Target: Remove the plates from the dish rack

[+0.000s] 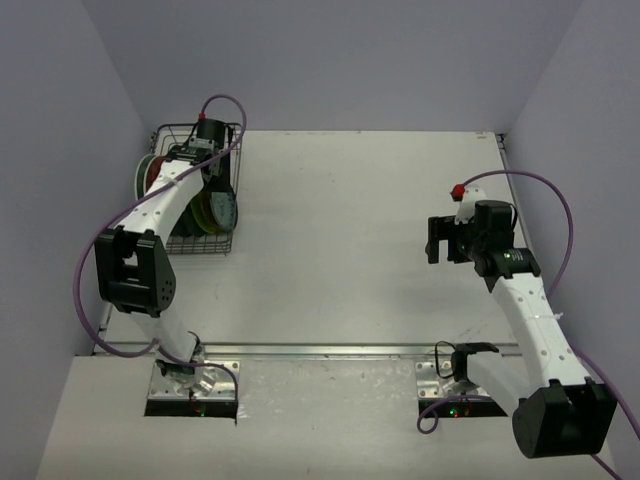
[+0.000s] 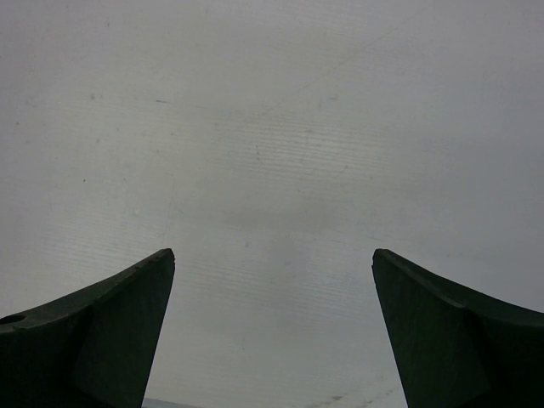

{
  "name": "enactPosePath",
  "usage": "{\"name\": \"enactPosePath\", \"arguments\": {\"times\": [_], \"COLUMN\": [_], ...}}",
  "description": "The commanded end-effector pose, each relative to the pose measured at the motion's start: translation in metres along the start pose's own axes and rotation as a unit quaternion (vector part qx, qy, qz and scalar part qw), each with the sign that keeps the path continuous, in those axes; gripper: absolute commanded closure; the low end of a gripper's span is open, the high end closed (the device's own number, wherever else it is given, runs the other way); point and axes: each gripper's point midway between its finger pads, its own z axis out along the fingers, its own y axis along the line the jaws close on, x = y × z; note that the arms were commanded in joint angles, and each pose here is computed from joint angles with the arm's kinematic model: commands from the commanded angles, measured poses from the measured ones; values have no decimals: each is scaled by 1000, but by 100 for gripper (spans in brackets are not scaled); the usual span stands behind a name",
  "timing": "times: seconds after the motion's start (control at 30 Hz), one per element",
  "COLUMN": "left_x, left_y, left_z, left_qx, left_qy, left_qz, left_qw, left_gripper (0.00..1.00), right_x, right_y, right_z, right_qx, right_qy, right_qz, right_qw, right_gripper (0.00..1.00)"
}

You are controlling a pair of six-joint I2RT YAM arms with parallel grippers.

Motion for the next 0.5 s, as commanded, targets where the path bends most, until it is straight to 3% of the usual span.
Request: {"name": "enactPosePath", "arguments": {"times": [0.0, 0.2, 0.47], "left_x": [-7, 4, 0], "left_y": [-10, -12, -9], "left_z": [6, 22, 17], "left_qx": [21, 37, 44], "left_qy": [-10, 24, 19], "left_qz": [-12, -23, -27], "left_qw": [1000, 999, 998], "left_gripper": [61, 66, 85], "right_x": [-19, -18, -21], "right_y": [-3, -3, -2], "right_z": [-4, -3, -6], "right_qx": [7, 8, 5], "right_qy": [-25, -23, -25], "right_qz": [3, 4, 5], "right_qw": [1000, 1000, 1000], "right_gripper": [1, 1, 1]}}
